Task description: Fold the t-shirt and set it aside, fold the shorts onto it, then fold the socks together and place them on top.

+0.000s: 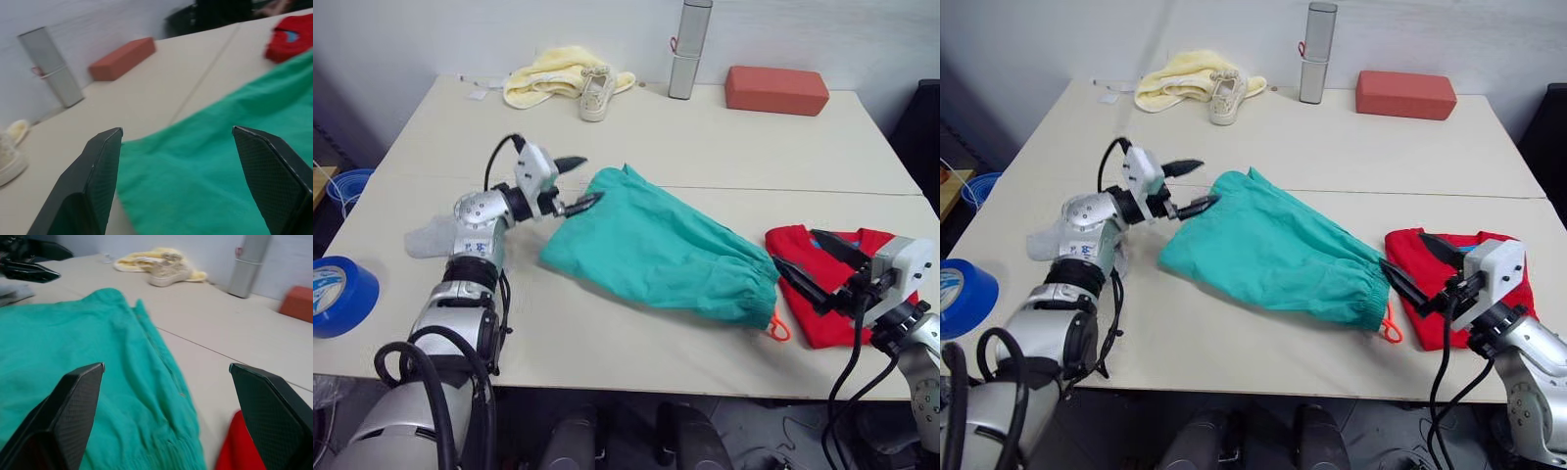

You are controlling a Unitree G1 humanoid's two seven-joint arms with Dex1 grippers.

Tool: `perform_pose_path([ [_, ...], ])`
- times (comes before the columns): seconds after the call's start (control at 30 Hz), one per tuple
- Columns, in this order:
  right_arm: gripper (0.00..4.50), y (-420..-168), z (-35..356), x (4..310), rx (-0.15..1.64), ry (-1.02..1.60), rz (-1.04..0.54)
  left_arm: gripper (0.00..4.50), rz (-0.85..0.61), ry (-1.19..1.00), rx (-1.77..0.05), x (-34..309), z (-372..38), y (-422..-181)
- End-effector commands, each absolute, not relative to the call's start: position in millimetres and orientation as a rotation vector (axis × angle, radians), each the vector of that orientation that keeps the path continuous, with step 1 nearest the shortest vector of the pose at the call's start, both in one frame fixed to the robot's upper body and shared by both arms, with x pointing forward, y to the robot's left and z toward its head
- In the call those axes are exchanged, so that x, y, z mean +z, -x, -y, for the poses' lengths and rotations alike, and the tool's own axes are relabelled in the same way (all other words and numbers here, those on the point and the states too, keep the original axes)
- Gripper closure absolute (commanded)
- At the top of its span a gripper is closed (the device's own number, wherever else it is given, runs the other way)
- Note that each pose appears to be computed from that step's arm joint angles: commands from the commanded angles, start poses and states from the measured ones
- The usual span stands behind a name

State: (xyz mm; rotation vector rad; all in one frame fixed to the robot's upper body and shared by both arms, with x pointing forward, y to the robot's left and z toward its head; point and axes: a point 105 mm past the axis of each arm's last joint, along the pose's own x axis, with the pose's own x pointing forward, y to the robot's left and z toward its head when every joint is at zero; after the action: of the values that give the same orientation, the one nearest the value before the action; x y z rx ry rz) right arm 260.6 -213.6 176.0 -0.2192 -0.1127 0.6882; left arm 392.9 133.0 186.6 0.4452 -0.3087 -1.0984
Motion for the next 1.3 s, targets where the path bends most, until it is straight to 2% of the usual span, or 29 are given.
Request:
perform_pose_path([
  [0.03,0.33,-252,179,172,0.869,0.338,0.095,0.76,0.335,-0.508,-1.277,184,-130,-358],
  [0.1,0.00,-250,164,161,0.925,0.380,0.065,0.40,0.275,-0.528,-1.331,168,-135,-341],
  [0.17,0.00,-249,151,152,0.965,0.461,0.064,0.03,0.272,-0.509,-1.336,165,-136,-329],
  [0.3,0.00,-248,121,139,1.026,0.589,0.078,0.03,0.260,-0.557,-1.380,148,-144,-302],
  [0.4,0.00,-256,103,135,1.013,0.678,0.110,0.03,0.225,-0.628,-1.352,136,-153,-296],
  [0.5,0.00,-267,104,134,0.948,0.718,0.109,0.03,0.214,-0.642,-1.326,134,-156,-299],
  [0.63,0.00,-264,101,132,0.952,0.710,0.130,0.03,0.181,-0.609,-1.283,135,-159,-304],
  [0.73,0.00,-258,104,138,0.988,0.655,0.177,0.03,0.184,-0.703,-1.281,130,-154,-309],
  [0.8,0.00,-259,114,151,0.944,0.567,0.236,0.03,0.166,-0.793,-1.293,122,-148,-314],
  [0.87,0.00,-248,126,157,0.963,0.522,0.275,0.03,0.172,-0.844,-1.270,119,-138,-328],
  [1.0,0.00,-221,150,159,1.023,0.435,0.236,0.03,0.159,-0.931,-1.211,115,-122,-357],
  [1.3,0.00,-213,181,168,0.890,0.385,0.224,0.03,0.041,-0.945,-1.219,101,-103,-383],
])
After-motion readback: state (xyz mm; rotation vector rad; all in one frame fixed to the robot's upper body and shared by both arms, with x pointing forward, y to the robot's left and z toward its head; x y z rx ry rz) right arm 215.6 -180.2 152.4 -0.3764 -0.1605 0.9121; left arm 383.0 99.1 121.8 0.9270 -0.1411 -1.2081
